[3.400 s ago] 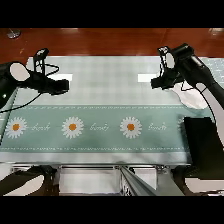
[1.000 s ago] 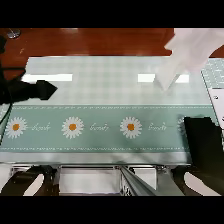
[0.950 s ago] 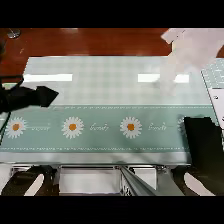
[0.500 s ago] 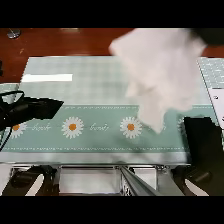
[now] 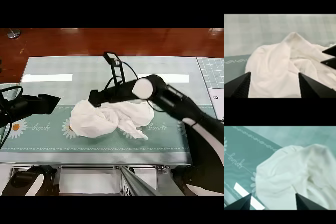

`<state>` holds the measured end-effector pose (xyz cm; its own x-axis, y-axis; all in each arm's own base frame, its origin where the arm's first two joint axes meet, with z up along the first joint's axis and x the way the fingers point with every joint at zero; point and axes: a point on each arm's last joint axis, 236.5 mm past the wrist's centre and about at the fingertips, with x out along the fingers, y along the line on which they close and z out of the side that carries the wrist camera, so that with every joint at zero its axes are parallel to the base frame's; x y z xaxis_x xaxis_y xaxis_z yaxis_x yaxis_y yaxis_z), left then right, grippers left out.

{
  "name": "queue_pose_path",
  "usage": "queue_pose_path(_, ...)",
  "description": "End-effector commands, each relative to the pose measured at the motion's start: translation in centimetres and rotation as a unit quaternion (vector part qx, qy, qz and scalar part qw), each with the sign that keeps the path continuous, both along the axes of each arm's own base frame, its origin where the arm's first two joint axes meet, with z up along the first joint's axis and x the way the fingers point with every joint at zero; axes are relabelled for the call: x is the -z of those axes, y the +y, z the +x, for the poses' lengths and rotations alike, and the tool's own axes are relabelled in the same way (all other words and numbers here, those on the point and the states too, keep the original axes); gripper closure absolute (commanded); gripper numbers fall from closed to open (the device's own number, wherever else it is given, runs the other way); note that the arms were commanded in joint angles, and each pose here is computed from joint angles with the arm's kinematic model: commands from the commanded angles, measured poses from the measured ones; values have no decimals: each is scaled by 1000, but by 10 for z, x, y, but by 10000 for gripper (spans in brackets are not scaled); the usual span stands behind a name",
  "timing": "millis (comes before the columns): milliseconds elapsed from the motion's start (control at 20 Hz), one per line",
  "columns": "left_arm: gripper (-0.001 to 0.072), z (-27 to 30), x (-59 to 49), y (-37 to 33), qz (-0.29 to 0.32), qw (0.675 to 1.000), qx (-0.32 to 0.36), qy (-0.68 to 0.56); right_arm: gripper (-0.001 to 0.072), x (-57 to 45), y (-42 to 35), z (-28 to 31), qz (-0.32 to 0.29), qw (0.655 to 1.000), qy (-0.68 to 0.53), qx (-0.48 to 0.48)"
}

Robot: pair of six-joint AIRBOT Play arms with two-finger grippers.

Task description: Fold the shirts.

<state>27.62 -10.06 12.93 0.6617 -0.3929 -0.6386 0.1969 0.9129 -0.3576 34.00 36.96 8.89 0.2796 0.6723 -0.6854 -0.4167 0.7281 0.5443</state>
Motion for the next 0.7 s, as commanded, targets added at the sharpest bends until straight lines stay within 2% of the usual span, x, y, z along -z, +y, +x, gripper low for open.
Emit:
queue_pose_path(0, 5, -15, 22, 7, 16, 998, -3, 60, 84, -22, -121, 55, -72, 995, 2, 68)
queue_pose_path(100, 6, -52, 73, 8, 16, 983, -7, 184, 85, -25, -267, 54, -169, 969, 14, 179)
queue_pose_path(150, 6, -71, 102, -1, -6, 971, -6, 238, 86, -13, -320, 37, -190, 953, 34, 233)
queue_pose_path(200, 6, -88, 126, -16, -42, 959, 1, 280, 87, 6, -353, 14, -173, 941, 60, 285)
queue_pose_path(350, 6, -118, 178, -61, -169, 920, 6, 352, 98, 66, -352, -45, -55, 928, 116, 351)
queue_pose_path(450, 6, -110, 183, -84, -248, 906, 3, 344, 98, 94, -332, -72, -23, 926, 147, 348)
queue_pose_path(500, 6, -102, 187, -89, -258, 907, -1, 332, 98, 103, -323, -83, -12, 926, 165, 339)
queue_pose_path(650, 6, -75, 207, -99, -231, 925, -30, 301, 98, 119, -311, -100, -7, 927, 196, 319)
